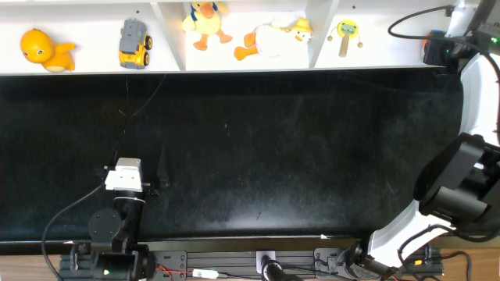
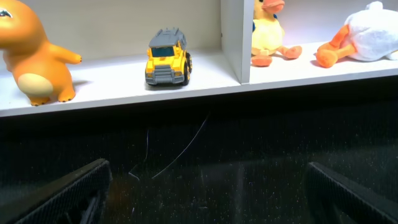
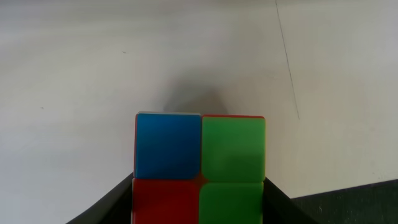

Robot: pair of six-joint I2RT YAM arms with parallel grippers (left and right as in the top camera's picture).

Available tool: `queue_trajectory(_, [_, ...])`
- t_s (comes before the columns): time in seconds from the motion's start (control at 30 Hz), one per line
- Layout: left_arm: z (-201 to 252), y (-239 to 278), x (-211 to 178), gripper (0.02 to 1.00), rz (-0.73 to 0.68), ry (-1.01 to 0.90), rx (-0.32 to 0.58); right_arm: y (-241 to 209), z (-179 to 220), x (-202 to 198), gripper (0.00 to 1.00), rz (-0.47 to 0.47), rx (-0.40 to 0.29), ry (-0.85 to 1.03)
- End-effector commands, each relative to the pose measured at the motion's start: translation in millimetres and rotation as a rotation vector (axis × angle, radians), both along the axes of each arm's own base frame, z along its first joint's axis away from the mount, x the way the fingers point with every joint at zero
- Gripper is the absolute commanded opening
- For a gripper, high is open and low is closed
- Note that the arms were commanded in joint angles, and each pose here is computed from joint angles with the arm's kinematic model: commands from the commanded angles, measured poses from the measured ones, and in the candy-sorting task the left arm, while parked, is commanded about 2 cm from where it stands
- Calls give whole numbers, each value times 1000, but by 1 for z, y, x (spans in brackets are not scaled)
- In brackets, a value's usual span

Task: Store Toys

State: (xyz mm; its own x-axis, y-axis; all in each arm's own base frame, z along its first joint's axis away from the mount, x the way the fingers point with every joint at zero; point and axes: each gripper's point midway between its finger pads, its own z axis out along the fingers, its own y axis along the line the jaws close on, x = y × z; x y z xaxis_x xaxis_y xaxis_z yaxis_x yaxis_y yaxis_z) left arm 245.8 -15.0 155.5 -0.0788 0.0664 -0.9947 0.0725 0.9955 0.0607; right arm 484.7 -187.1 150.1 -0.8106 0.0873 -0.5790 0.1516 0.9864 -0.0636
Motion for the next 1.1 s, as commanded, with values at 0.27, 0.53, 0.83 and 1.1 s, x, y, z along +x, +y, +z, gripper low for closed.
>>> queue_trajectory(0.27, [1, 0, 0, 998, 0, -5, 16, 3, 20, 6, 996, -1, -17, -31])
queue_trajectory(0.53, [1, 0, 0, 998, 0, -5, 16, 25, 19, -53, 996, -5, -7, 4])
queue_trajectory(0.83, [1, 0, 0, 998, 0, -5, 16, 72, -16, -140, 996, -12, -4, 4])
queue_trajectory(1.1, [1, 0, 0, 998, 0, -5, 16, 148, 28, -139, 998, 1, 38, -479])
